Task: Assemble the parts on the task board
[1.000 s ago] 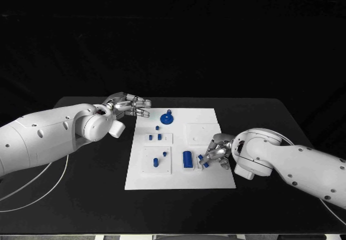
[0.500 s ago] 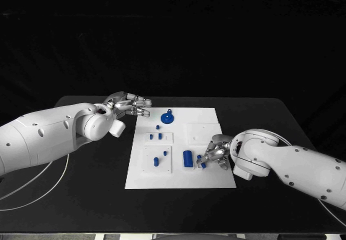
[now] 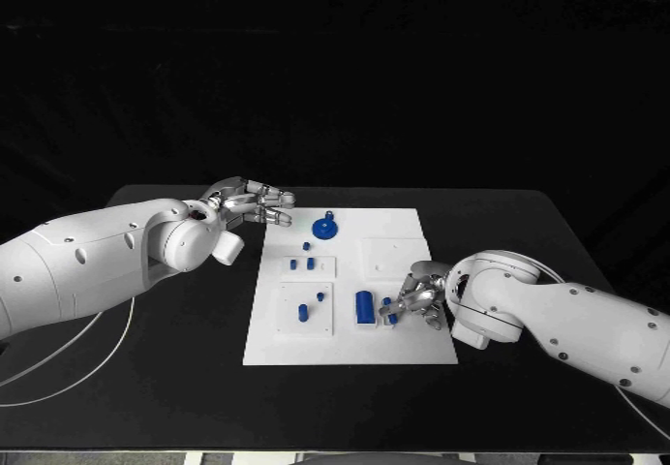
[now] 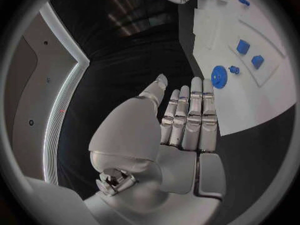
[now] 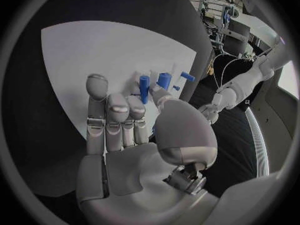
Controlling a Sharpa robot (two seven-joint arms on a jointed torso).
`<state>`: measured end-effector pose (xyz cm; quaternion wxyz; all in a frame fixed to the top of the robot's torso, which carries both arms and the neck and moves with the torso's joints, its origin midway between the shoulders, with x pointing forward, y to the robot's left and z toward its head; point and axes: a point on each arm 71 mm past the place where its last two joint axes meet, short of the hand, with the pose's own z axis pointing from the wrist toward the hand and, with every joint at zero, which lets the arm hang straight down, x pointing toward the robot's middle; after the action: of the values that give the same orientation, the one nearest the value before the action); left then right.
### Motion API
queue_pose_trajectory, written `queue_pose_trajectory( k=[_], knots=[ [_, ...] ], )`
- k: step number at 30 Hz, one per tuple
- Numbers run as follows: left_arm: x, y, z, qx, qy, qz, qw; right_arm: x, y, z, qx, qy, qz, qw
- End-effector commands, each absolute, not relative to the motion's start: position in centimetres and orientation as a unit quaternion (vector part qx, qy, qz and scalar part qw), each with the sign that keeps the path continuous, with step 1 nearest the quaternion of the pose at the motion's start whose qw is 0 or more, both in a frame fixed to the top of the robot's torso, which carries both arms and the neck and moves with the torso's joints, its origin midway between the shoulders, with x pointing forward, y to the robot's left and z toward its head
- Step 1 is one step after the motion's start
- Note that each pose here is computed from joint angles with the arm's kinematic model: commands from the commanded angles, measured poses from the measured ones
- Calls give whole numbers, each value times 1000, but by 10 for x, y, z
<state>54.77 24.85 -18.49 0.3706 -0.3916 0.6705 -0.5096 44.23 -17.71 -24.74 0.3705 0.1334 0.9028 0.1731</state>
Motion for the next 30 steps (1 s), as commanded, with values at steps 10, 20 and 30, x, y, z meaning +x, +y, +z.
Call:
queue_pose_trajectory(
  k=[10,20,30],
  knots=[
    [547,246,-185,-387,674,-515,363,438,-173,-250,123,908,177,359],
    [547,247,-185,-387,674,-514,363,436,-173,-248,121,906,184,361],
    [547,247,-185,-387,674,-514,362,438,-176,-249,124,905,183,362]
  ],
)
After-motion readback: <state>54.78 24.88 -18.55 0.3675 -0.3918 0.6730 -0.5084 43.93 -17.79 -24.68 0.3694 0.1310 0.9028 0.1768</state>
